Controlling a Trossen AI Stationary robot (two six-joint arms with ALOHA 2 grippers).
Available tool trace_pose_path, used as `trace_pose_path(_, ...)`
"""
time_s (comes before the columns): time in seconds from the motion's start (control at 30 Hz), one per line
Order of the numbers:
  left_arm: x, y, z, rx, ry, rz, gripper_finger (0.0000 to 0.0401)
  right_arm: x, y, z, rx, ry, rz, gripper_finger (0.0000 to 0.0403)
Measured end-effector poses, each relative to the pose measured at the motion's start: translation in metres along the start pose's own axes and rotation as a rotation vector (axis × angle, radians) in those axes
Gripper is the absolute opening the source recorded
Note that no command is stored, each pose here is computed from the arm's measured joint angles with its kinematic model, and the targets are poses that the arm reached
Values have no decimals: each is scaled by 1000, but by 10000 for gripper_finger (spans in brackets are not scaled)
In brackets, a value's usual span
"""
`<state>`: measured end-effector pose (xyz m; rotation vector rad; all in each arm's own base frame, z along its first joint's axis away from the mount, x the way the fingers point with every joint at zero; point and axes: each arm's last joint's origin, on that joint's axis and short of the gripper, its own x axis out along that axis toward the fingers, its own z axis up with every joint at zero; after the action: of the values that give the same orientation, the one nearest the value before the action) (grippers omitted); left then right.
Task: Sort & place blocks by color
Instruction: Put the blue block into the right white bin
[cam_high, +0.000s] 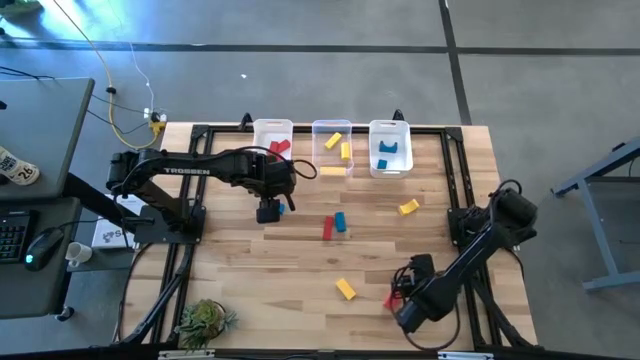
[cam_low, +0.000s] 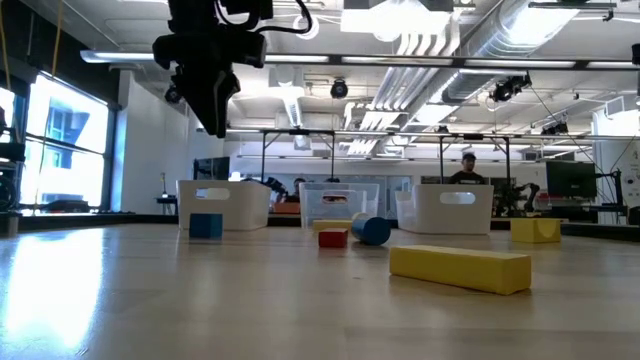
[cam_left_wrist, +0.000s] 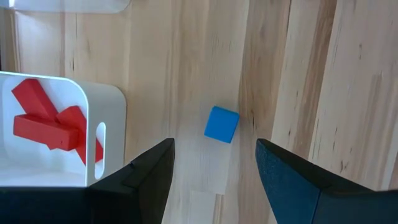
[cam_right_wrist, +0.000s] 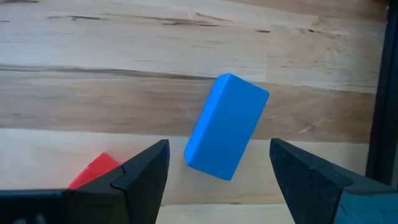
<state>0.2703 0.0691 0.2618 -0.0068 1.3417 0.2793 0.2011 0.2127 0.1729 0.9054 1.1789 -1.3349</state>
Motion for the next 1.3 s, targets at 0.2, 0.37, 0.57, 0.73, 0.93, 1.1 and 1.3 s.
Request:
trace_pose_path(0.2, 0, 0, 0, 0, 0, 0, 213, 11, 4, -4, 1, -19, -48, 265)
trace_pose_path(0.37, 0, 0, 0, 0, 0, 0, 213, 21, 6, -3, 9, -29, -63, 265)
trace_pose_path(0.57, 0, 0, 0, 0, 0, 0, 213, 41, 7, -1, 25, 12, -17, 260)
trace_pose_path(0.73, 0, 0, 0, 1, 1, 0, 213, 45, 6, -1, 27, 19, -18, 204)
trace_pose_path(0.93, 0, 0, 1, -1, -14, 1, 213, 40, 5, 0, 10, -11, -59, 109)
trace_pose_path(1.1, 0, 0, 5, -7, -51, 2, 213, 39, 4, 1, 3, -19, -71, 109)
trace_pose_path(1.3, 0, 0, 7, -15, -73, 2, 213, 31, 3, 7, 4, -64, -2, 109)
